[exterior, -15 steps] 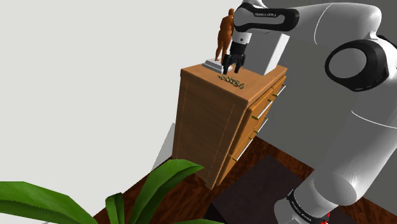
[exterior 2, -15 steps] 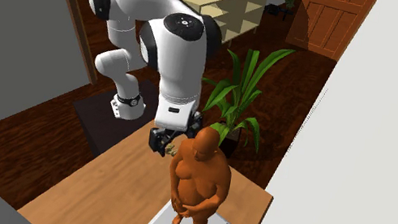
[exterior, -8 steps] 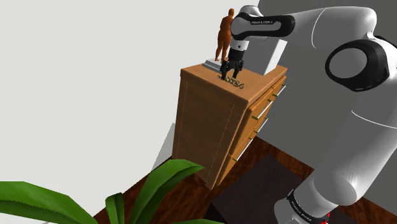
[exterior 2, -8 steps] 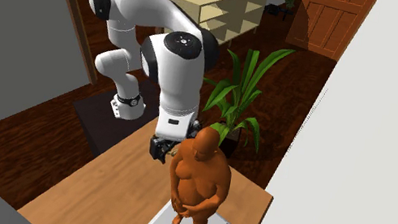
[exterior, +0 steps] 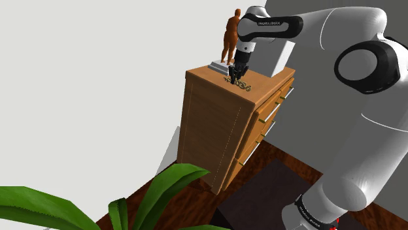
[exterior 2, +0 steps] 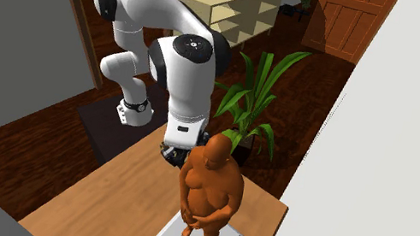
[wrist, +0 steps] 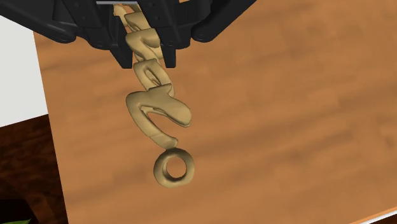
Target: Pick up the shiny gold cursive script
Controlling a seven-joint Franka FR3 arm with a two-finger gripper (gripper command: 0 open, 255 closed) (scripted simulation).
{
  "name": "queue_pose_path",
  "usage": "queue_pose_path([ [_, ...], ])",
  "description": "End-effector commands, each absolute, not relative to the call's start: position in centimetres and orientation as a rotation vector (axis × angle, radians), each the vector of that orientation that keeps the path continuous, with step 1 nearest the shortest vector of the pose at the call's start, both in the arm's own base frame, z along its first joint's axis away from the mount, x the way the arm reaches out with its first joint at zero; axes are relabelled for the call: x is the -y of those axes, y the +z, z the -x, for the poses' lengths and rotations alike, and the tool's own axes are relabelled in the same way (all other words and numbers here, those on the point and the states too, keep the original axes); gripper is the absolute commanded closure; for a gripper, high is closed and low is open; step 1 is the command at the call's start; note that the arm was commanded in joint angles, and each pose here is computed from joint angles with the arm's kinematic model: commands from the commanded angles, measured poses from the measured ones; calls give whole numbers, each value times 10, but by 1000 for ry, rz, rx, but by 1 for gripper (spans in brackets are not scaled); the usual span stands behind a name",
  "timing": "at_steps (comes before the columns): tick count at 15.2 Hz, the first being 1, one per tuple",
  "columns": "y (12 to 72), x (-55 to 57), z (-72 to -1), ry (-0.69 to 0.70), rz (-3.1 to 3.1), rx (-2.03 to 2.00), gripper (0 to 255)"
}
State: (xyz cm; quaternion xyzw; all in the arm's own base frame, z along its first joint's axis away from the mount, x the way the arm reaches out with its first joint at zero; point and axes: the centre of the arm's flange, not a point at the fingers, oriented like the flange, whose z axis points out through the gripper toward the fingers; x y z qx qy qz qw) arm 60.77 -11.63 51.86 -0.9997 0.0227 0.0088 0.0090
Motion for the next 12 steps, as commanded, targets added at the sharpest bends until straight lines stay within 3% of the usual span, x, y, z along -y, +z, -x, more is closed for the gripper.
queue_pose_path([
  [1, 518, 116, -608, 29, 3122, -70, 255],
  [12, 571, 116, -608, 29, 3122, -70, 255],
])
